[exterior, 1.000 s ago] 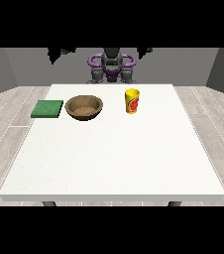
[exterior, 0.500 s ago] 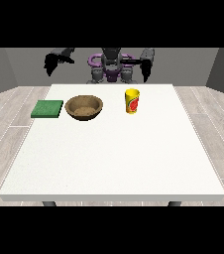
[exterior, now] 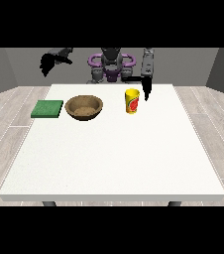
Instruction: Pick the cup and pour the ball into the bowl, then pick the bowl and place it on the pad
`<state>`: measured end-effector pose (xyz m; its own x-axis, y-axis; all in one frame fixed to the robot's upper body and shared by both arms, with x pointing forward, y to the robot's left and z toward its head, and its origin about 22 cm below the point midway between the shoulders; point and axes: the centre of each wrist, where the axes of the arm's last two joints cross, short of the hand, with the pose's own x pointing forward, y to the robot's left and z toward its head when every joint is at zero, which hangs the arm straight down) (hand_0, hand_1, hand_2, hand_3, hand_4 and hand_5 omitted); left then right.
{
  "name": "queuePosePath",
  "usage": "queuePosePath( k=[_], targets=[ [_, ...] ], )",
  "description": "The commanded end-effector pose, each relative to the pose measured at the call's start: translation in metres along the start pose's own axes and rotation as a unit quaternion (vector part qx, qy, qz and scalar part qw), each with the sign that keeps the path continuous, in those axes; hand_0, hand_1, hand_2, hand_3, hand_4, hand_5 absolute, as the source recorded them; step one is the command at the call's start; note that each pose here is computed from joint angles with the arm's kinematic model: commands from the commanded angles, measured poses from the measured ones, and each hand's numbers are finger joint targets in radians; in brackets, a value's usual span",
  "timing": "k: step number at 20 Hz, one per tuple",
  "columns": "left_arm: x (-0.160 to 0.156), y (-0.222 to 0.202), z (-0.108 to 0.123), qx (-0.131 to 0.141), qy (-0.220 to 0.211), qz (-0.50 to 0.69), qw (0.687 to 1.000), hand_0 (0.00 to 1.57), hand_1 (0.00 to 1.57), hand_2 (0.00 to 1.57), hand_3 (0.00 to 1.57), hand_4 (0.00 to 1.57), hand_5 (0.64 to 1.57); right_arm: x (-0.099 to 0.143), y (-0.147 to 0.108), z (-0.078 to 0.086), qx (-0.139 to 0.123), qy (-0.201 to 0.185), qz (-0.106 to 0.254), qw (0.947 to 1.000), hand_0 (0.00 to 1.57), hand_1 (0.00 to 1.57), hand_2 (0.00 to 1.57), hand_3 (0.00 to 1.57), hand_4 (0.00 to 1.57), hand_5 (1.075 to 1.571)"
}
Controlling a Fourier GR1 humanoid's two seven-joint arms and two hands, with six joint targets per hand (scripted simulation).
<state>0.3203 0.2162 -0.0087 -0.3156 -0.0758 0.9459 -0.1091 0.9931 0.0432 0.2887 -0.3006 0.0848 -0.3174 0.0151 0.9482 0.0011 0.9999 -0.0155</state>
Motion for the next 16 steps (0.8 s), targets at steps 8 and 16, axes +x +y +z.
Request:
queuePosePath(
  k=[8,16],
  targets=[
    [-0.037,-0.002,-0.015,0.050,-0.008,0.001,0.999,0.00,0.00,0.00,0.00,0.00,1.464,0.022,-0.034,-0.015,0.042,-0.024,0.007,0.9988,0.00,0.00,0.00,0.00,0.09,1.571],
    [-0.053,0.019,-0.002,0.071,0.021,-0.164,0.984,1.29,1.29,1.57,1.57,1.14,1.551,0.012,-0.063,-0.001,0.013,0.009,-0.004,0.9999,0.00,0.00,0.00,0.17,0.00,1.571]
  ],
)
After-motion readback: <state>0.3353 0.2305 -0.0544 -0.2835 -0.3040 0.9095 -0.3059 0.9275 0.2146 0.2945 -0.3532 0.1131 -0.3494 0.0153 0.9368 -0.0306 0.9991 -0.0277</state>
